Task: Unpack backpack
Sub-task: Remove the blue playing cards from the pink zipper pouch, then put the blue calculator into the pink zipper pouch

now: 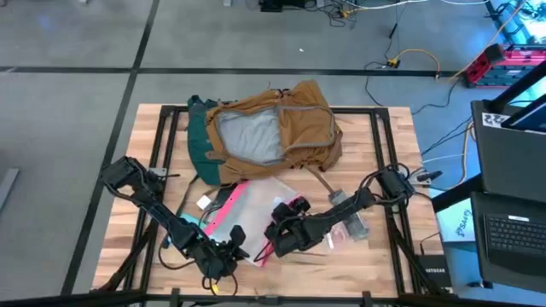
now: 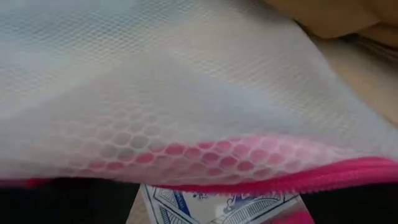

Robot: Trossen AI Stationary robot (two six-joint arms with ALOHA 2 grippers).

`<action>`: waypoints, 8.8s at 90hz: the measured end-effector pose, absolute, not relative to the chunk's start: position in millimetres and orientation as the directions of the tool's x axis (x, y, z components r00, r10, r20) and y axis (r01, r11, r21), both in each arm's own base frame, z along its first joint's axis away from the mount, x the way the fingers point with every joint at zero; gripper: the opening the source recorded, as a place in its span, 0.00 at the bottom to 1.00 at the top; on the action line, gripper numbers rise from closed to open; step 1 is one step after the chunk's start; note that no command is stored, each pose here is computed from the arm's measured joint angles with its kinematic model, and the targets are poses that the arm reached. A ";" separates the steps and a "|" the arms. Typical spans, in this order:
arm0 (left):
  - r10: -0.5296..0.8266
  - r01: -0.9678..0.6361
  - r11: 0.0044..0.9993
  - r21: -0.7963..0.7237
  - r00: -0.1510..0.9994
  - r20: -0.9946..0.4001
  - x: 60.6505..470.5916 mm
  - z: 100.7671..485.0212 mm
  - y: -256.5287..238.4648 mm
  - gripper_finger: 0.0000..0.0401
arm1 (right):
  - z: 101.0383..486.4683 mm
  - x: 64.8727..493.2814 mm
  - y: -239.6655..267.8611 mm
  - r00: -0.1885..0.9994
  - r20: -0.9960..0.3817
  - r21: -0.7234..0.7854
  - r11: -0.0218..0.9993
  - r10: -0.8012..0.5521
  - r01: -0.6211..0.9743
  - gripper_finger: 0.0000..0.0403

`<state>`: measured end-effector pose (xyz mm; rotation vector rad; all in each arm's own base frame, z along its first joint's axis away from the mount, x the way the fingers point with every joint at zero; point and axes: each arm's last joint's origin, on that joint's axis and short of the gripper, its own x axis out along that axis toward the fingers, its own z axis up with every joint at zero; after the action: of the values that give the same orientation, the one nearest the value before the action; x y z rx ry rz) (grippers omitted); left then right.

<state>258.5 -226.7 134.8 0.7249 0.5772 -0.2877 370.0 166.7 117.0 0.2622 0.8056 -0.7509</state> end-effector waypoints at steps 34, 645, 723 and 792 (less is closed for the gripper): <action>-0.048 0.437 0.721 0.537 0.805 -0.591 258.3 134.4 -226.3 0.00 | 121.4 354.1 173.2 0.310 -0.837 -0.144 0.728 -0.451 0.670 0.89; -0.110 0.407 0.806 0.431 0.817 -0.566 262.7 138.2 -228.0 0.00 | 174.9 389.4 274.3 0.933 -0.356 -0.333 0.941 -0.059 -0.067 0.41; -0.150 0.464 0.790 0.399 0.779 -0.609 236.7 133.5 -248.6 0.00 | 199.7 270.7 162.2 0.982 -0.099 -0.176 0.974 -0.159 0.140 0.41; -0.216 0.490 0.765 0.419 0.807 -0.550 232.2 146.9 -244.2 0.00 | 117.5 253.8 157.7 0.989 -0.138 -0.041 0.998 -0.043 0.038 0.41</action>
<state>232.2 -244.2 146.9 0.5834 0.5003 -0.4015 253.8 157.7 117.5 -0.0384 0.1397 -0.0409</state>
